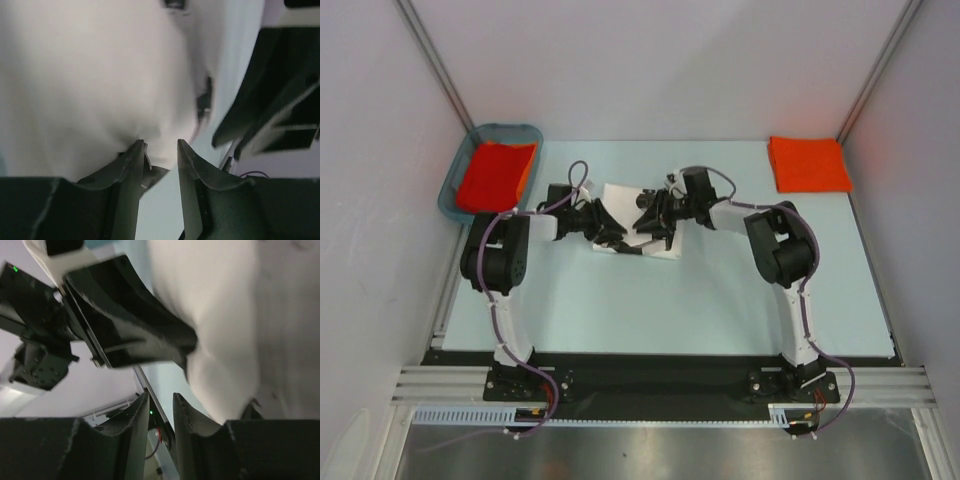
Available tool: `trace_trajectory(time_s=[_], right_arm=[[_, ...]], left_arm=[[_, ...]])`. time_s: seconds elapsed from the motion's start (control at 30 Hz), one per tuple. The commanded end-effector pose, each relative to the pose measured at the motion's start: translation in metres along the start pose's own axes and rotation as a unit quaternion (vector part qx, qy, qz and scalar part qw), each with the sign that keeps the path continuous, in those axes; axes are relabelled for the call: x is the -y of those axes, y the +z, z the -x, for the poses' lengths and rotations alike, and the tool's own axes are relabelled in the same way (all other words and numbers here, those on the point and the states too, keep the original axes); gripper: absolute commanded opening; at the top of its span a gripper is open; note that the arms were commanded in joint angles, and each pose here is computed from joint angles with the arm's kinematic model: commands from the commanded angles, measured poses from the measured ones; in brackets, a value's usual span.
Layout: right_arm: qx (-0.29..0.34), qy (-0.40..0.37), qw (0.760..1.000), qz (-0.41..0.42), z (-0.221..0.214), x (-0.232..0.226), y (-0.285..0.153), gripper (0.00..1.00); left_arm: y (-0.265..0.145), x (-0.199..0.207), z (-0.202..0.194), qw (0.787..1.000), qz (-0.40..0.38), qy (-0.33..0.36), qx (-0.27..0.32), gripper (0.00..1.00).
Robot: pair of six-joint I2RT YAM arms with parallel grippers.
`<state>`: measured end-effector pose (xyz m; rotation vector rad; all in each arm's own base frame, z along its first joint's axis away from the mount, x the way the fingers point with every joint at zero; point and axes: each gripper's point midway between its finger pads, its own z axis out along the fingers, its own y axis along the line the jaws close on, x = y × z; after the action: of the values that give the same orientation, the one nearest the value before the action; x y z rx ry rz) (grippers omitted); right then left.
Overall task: Fold and stack the t-shirts
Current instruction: Fold the tshirt
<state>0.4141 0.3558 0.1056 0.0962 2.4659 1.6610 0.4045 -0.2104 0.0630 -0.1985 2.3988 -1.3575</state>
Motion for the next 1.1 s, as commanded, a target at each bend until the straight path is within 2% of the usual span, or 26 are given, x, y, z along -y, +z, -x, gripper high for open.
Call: trace_trajectory(time_s=[0.0, 0.1, 0.17, 0.3, 0.43, 0.53, 0.57, 0.77, 0.9, 0.93, 1.07], right_arm=[[0.003, 0.042, 0.999, 0.027, -0.004, 0.032, -0.005, 0.31], [0.002, 0.061, 0.998, -0.001, -0.016, 0.057, -0.03, 0.3], [0.003, 0.047, 0.999, -0.027, -0.026, 0.059, -0.052, 0.3], [0.005, 0.018, 0.998, -0.052, -0.03, 0.045, -0.085, 0.3], [0.011, -0.002, 0.999, -0.038, -0.028, 0.016, -0.08, 0.31], [0.0, 0.012, 1.0, -0.027, -0.027, 0.014, -0.056, 0.31], [0.006, -0.012, 1.0, -0.007, -0.023, 0.006, -0.045, 0.31], [-0.001, 0.039, 0.999, 0.002, -0.027, 0.042, -0.024, 0.32], [-0.012, 0.027, 0.999, -0.028, -0.04, 0.053, -0.042, 0.33], [-0.011, 0.02, 0.999, -0.038, -0.042, 0.053, -0.048, 0.33], [-0.017, 0.007, 0.996, -0.085, -0.06, 0.052, -0.088, 0.34]], left_arm=[[0.007, -0.042, 0.001, 0.999, 0.039, 0.027, -0.006, 0.36], [-0.014, -0.061, -0.014, 0.998, 0.066, 0.012, -0.011, 0.35], [-0.031, -0.039, -0.012, 0.997, 0.065, 0.052, 0.002, 0.38], [-0.058, 0.004, -0.017, 0.996, 0.054, 0.076, 0.017, 0.43], [-0.06, 0.034, -0.017, 0.997, 0.018, 0.075, 0.022, 0.45], [-0.045, 0.03, -0.016, 0.999, -0.009, 0.044, 0.017, 0.44], [-0.038, 0.017, -0.023, 1.0, -0.007, 0.027, 0.011, 0.44], [-0.03, -0.038, -0.022, 1.0, 0.021, 0.013, 0.017, 0.43], [-0.048, -0.054, -0.021, 0.999, 0.038, 0.0, 0.024, 0.43], [-0.057, -0.046, -0.015, 0.998, 0.039, 0.023, 0.034, 0.44], [-0.077, -0.023, -0.02, 0.997, 0.047, 0.04, 0.043, 0.45]])
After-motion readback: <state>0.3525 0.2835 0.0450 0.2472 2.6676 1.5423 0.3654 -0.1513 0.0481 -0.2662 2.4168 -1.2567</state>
